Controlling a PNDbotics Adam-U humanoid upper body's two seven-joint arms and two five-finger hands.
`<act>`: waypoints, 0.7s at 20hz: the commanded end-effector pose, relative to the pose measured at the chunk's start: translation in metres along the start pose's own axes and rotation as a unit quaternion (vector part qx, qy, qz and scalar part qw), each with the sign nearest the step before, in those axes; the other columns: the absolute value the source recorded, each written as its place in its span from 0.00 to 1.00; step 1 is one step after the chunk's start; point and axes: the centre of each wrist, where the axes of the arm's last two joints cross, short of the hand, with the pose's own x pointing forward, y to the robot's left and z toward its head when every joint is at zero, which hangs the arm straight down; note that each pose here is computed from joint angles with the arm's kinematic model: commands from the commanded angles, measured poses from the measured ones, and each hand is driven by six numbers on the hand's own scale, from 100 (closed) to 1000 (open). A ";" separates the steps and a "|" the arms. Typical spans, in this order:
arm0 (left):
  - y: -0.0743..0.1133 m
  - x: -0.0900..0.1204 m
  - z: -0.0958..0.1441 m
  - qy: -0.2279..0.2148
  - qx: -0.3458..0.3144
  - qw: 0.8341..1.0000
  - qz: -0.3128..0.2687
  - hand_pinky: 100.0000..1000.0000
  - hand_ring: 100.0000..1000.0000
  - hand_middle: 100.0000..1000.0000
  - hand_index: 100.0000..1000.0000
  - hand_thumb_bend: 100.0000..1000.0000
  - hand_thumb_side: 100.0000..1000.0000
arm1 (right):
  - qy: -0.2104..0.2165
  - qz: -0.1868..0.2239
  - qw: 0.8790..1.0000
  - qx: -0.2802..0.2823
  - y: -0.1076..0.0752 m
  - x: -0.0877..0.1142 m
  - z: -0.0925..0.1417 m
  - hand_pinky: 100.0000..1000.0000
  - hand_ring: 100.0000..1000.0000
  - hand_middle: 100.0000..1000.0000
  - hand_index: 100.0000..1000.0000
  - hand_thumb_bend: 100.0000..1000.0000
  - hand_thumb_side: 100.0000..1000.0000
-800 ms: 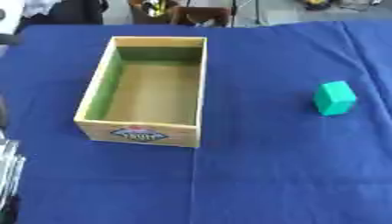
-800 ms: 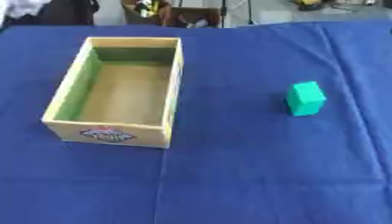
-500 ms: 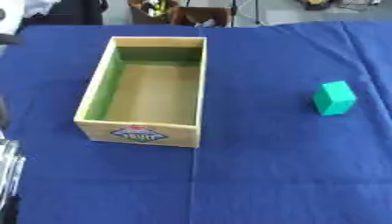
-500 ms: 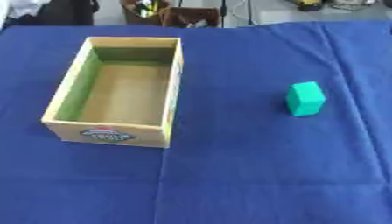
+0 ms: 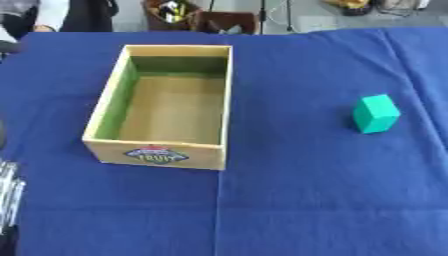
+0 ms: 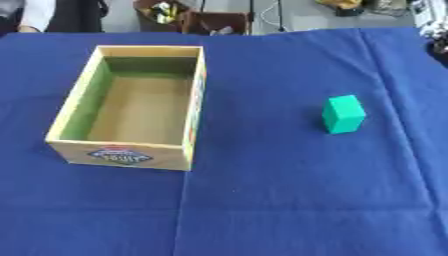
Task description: Pick up objects on the table and place them in the box.
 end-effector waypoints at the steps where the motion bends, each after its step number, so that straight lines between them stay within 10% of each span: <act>1: 0.002 0.005 -0.005 -0.013 -0.008 1.000 0.000 0.50 0.68 0.86 0.83 0.00 0.97 | -0.012 0.081 0.995 0.055 -0.022 0.006 -0.009 0.83 0.89 0.84 0.90 0.00 1.00; 14: 0.000 0.006 -0.004 -0.010 -0.017 1.000 0.004 0.50 0.68 0.87 0.83 0.00 0.97 | -0.038 0.168 0.944 0.281 -0.022 0.008 -0.034 0.87 0.94 0.88 0.94 0.39 1.00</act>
